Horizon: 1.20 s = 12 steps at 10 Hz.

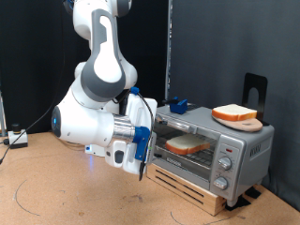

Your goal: Make a piece of toast with the oven

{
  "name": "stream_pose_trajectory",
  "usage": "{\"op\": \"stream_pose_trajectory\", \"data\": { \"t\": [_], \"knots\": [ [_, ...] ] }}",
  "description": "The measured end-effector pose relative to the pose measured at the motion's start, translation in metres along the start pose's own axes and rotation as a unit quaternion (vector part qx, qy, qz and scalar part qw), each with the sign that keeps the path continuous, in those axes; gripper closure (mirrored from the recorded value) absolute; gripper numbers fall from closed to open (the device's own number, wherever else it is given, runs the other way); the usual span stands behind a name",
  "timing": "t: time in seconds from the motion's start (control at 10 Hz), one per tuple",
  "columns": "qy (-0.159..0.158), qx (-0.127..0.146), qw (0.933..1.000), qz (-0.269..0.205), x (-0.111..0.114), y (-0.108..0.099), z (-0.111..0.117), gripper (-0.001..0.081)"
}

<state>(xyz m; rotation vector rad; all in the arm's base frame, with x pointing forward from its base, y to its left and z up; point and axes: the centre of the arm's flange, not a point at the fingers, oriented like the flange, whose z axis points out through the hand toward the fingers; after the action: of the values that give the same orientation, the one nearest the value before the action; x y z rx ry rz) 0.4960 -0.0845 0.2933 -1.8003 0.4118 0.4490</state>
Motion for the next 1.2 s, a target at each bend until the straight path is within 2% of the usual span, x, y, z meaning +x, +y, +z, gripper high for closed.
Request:
{"op": "stream_pose_trajectory", "data": {
  "t": [0.1, 0.2, 0.5, 0.8, 0.9, 1.1, 1.2],
  "knots": [
    [-0.016, 0.021, 0.9996, -0.009, -0.002, -0.005, -0.004, -0.0003],
    [-0.016, 0.035, 0.9992, -0.015, 0.006, -0.01, -0.007, -0.0003],
    [-0.035, 0.038, 0.9986, -0.005, 0.041, -0.015, -0.002, -0.0003],
    [-0.044, -0.004, 0.9988, 0.02, 0.077, -0.004, 0.018, -0.0003],
    [-0.041, -0.01, 0.9988, 0.025, 0.088, 0.001, 0.025, -0.0003],
    [0.007, -0.032, 0.9992, 0.023, 0.111, 0.008, 0.036, -0.0003],
    [-0.002, -0.028, 0.9993, 0.025, 0.109, 0.008, 0.036, -0.0003]
  ]
}}
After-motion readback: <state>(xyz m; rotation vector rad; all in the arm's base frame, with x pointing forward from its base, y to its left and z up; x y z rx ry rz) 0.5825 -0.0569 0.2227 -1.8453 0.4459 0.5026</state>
